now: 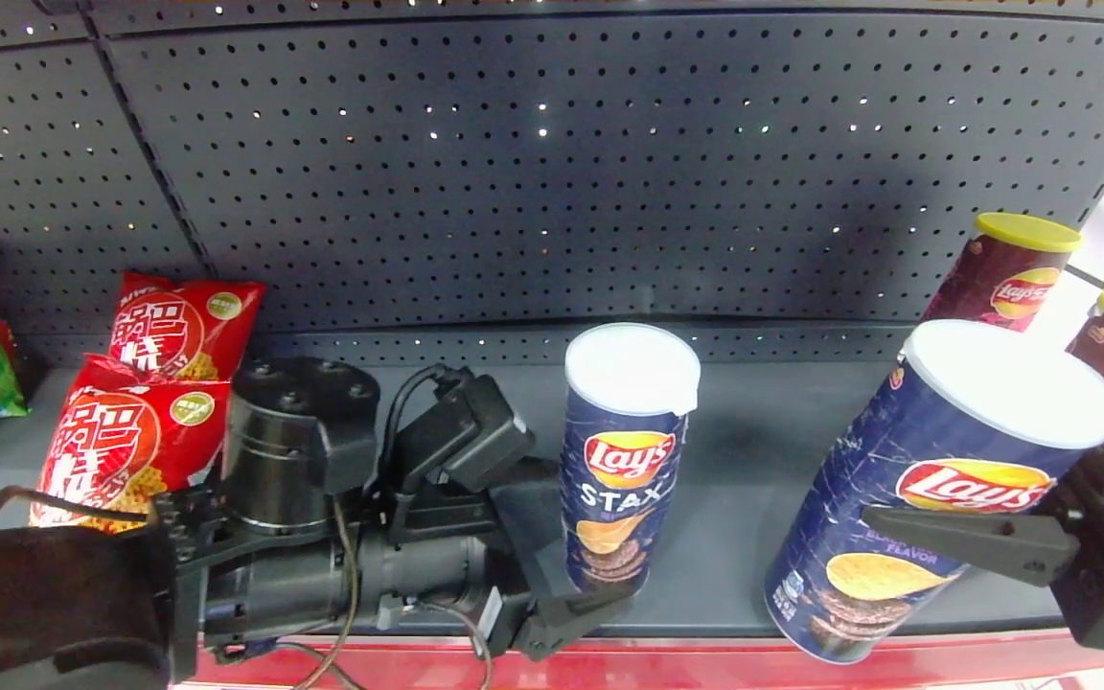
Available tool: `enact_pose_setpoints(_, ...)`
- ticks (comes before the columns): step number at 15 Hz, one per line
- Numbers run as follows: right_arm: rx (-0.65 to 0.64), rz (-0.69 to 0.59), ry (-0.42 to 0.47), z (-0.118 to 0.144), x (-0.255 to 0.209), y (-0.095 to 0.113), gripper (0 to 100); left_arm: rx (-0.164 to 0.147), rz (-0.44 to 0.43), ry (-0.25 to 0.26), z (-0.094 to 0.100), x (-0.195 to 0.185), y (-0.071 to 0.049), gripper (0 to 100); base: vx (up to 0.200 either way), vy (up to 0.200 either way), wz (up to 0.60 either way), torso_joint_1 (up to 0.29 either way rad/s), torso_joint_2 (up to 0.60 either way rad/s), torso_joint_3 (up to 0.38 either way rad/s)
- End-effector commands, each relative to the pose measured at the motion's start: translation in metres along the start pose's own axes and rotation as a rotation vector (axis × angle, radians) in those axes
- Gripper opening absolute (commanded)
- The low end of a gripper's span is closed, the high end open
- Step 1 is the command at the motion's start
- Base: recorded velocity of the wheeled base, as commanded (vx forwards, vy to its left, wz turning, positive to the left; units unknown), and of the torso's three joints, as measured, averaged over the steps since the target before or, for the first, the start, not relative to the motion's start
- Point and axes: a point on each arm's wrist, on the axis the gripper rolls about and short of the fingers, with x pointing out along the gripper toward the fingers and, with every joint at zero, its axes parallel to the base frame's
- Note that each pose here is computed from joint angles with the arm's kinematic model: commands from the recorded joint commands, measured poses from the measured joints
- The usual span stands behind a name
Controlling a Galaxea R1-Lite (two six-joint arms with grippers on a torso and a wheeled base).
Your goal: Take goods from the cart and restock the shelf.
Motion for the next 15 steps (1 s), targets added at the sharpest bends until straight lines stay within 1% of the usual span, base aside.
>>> enact_pose_setpoints(1, 0.005, 0.002, 0.004, -0.001, 0.001, -0.001, 0, -0.014, 0.058, -0.013, -0.01, -0.041, -0.002, 100, 0.0, 0.0, 0.0, 0.0, 0.0, 0.0)
enact_pose_setpoints(2, 0.008, 0.001, 0.006, -0.002, 0.001, -0.001, 0, -0.026, 0.12, -0.029, -0.02, -0.072, -0.004, 100, 0.0, 0.0, 0.0, 0.0, 0.0, 0.0)
enact_pose_setpoints(3, 0.009, 0.0, 0.008, -0.003, 0.001, -0.001, 0, -0.025, 0.153, -0.048, -0.021, -0.09, -0.007, 100, 0.0, 0.0, 0.0, 0.0, 0.0, 0.0)
enact_pose_setpoints(4, 0.009, 0.0, 0.008, -0.003, 0.001, -0.001, 0, -0.026, 0.207, -0.068, -0.02, -0.106, -0.009, 100, 0.0, 0.0, 0.0, 0.0, 0.0, 0.0)
enact_pose_setpoints(5, 0.009, 0.0, 0.007, -0.002, 0.001, -0.001, 0, -0.025, 0.242, -0.083, -0.02, -0.115, -0.009, 100, 0.0, 0.0, 0.0, 0.0, 0.0, 0.0)
enact_pose_setpoints(6, 0.007, -0.001, 0.005, -0.001, 0.002, -0.002, 0, -0.012, 0.352, -0.148, -0.015, -0.139, -0.007, 100, 0.0, 0.0, 0.0, 0.0, 0.0, 0.0)
enact_pose_setpoints(7, 0.003, -0.003, 0.003, 0.0, 0.002, -0.003, 0, -0.004, 0.435, -0.192, -0.015, -0.158, -0.008, 100, 0.0, 0.0, 0.0, 0.0, 0.0, 0.0)
enact_pose_setpoints(8, -0.003, -0.004, -0.002, 0.003, 0.002, -0.003, 0, 0.007, 0.525, -0.232, -0.017, -0.176, -0.012, 100, 0.0, 0.0, 0.0, 0.0, 0.0, 0.0)
enact_pose_setpoints(9, -0.005, -0.003, -0.005, 0.004, 0.002, -0.004, 0, 0.009, 0.589, -0.254, -0.025, -0.189, -0.019, 100, 0.0, 0.0, 0.0, 0.0, 0.0, 0.0)
enact_pose_setpoints(10, -0.001, -0.003, -0.003, 0.003, 0.002, -0.004, 0, -0.002, 0.639, -0.266, -0.039, -0.199, -0.03, 100, 0.0, 0.0, 0.0, 0.0, 0.0, 0.0)
enact_pose_setpoints(12, -0.004, -0.004, -0.006, 0.006, 0.005, -0.008, 0, -0.03, 0.742, -0.278, -0.073, -0.21, -0.053, 100, 0.0, 0.0, 0.0, 0.0, 0.0, 0.0)
enact_pose_setpoints(13, -0.004, -0.004, -0.006, 0.007, 0.006, -0.01, 0, -0.042, 0.758, -0.293, -0.082, -0.212, -0.06, 100, 0.0, 0.0, 0.0, 0.0, 0.0, 0.0)
enact_pose_setpoints(14, -0.021, -0.007, -0.02, 0.014, 0.007, -0.013, 0, -0.074, 0.789, -0.318, -0.096, -0.215, -0.073, 100, 0.0, 0.0, 0.0, 0.0, 0.0, 0.0)
enact_pose_setpoints(15, -0.025, -0.01, -0.024, 0.016, 0.007, -0.014, 0, -0.095, 0.813, -0.314, -0.1, -0.216, -0.077, 100, 0.0, 0.0, 0.0, 0.0, 0.0, 0.0)
